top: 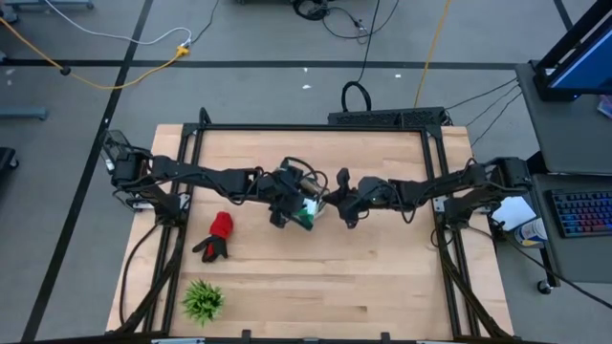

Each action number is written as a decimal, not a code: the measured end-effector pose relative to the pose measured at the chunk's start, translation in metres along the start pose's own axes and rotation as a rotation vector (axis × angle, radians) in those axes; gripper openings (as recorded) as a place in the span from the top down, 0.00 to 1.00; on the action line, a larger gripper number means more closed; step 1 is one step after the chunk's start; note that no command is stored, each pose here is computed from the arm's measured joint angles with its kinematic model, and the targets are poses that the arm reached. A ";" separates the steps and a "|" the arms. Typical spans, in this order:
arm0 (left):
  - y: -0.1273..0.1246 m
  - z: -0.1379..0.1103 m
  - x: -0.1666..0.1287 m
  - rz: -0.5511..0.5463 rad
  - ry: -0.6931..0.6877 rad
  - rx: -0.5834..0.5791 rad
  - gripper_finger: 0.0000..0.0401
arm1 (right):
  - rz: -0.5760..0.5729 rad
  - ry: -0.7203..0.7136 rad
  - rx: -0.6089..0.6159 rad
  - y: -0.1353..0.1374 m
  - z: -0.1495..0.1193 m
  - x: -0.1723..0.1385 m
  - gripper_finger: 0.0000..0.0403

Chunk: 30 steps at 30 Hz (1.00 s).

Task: Pick & Place Garden tools in Gardening bag
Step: Put the green spray bottle into the gardening bag

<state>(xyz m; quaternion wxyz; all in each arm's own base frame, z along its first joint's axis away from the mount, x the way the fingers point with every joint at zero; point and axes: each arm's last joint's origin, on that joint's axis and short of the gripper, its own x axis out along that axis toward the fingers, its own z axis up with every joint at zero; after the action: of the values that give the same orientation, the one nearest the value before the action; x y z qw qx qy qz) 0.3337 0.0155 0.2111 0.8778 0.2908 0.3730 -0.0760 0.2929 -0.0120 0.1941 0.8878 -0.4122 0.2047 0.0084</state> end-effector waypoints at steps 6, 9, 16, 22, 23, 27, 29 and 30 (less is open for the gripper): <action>0.004 -0.003 0.000 0.009 0.005 -0.052 0.61 | 0.020 -0.032 -0.010 0.008 0.011 -0.003 0.99; 0.009 -0.007 0.000 0.028 0.022 -0.070 0.63 | 0.031 -0.041 0.013 0.011 0.014 -0.004 0.99; 0.019 -0.013 0.001 0.057 0.030 -0.056 0.61 | 0.039 -0.050 0.050 0.014 0.017 -0.005 0.99; 0.024 -0.004 0.001 0.139 -0.045 0.046 0.57 | 0.042 -0.059 0.058 0.013 0.017 -0.005 0.99; 0.024 -0.003 0.001 0.150 -0.049 0.062 0.56 | 0.043 -0.059 0.066 0.013 0.017 -0.005 0.99; 0.025 -0.004 0.001 0.181 -0.018 0.047 0.54 | 0.042 -0.056 0.095 0.013 0.017 -0.005 0.99; 0.025 -0.005 0.001 0.178 -0.003 0.034 0.53 | 0.043 -0.055 0.103 0.013 0.017 -0.005 0.99; 0.024 -0.006 0.001 0.172 0.010 0.036 0.52 | 0.044 -0.056 0.103 0.013 0.017 -0.005 0.99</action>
<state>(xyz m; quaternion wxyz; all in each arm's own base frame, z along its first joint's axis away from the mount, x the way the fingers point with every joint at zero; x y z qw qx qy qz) 0.3388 0.0386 0.2178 0.8739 0.3377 0.3497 -0.0057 0.2923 0.0102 0.1961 0.9128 -0.3611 0.1888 0.0290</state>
